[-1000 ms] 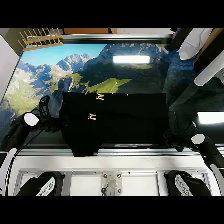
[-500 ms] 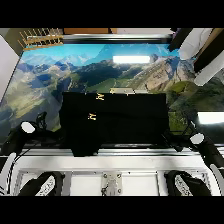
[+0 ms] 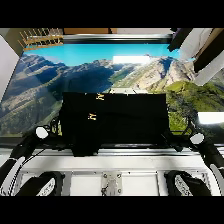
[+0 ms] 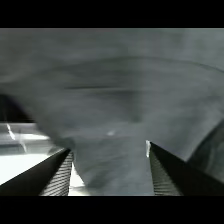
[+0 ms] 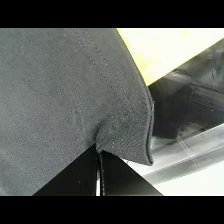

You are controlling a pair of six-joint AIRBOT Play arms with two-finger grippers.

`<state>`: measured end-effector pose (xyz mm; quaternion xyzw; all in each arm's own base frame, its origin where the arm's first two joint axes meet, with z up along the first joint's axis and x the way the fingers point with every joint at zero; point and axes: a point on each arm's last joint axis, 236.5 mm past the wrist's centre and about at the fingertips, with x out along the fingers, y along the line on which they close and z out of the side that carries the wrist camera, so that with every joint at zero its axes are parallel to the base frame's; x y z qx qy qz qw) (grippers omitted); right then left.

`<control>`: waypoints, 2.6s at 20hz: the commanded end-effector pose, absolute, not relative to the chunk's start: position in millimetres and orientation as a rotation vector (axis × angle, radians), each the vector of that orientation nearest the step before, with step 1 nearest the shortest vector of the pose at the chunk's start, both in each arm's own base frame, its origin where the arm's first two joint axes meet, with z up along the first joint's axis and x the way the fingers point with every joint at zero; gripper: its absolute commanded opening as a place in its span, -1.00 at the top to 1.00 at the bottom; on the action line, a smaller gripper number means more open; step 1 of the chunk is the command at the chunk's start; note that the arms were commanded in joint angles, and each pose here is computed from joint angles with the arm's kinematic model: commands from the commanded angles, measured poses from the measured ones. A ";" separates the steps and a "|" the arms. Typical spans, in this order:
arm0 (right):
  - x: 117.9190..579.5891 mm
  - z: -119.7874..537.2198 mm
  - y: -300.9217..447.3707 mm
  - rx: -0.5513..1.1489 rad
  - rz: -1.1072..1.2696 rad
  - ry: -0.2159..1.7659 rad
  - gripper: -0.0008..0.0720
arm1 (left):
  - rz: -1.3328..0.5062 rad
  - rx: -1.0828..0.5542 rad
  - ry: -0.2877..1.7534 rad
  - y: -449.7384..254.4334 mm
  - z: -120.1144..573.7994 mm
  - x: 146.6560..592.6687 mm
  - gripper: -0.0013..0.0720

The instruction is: Fold the clothes and pants, and hang the long-sleeved shirts on hangers.

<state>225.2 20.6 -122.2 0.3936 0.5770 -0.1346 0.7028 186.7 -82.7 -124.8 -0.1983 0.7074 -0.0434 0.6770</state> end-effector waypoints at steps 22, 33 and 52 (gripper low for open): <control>248.1 -16.7 -32.3 0.446 -0.241 1.522 0.96 | -0.220 -0.383 1.369 -69.4 12.4 239.2 0.94; 379.4 -49.2 -7.9 0.366 -0.150 1.467 0.95 | -0.289 -0.328 1.526 -73.9 -50.3 362.8 0.94; 350.5 -69.5 -90.6 0.567 -0.013 1.377 -0.70 | -0.312 -0.332 1.283 -128.5 -7.9 378.6 0.94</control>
